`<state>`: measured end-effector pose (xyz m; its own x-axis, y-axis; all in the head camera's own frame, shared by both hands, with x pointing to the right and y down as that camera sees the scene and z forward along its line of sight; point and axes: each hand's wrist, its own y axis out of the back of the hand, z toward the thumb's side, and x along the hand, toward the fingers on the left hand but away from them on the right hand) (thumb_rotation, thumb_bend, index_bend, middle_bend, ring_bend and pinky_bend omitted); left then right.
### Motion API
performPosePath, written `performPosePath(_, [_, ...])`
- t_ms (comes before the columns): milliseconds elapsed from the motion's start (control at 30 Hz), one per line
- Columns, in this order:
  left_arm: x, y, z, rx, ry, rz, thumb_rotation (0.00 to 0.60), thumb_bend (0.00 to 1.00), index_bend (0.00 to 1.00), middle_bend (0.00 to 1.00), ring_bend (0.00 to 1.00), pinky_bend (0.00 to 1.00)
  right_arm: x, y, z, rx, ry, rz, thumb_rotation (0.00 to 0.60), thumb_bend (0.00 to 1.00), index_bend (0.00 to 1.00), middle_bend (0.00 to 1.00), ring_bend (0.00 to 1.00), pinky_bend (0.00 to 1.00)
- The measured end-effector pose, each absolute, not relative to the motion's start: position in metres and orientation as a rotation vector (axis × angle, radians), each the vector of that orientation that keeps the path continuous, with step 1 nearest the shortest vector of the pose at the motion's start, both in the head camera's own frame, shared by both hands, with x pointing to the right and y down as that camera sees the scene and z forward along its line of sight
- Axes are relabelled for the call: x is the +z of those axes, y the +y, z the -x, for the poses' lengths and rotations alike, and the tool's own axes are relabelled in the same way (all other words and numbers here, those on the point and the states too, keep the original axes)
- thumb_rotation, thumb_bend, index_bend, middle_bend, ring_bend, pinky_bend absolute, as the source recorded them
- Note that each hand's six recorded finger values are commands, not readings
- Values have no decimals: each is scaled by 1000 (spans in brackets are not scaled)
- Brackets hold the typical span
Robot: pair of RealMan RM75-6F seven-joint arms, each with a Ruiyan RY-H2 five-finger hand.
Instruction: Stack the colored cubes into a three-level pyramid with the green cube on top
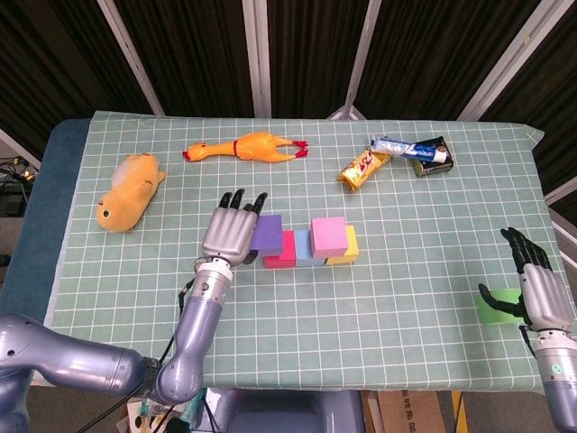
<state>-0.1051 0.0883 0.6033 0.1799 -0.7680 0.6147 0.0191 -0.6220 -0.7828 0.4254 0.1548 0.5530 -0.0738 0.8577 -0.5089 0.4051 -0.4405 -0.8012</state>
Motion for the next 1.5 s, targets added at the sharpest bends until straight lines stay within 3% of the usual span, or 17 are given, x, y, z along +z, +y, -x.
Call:
performPosePath(800, [621,84,57,-1507,681,1816,600,366,54,358,56,98,557,154,-428,1538,-1376,1831,600,345,0,0,0,0])
performPosePath(1500, [629,84,42,-1509,669,1838,600,366,54,358,56,98,561,156,-428,1551,-1377,1846,600,345,0,0,0,0])
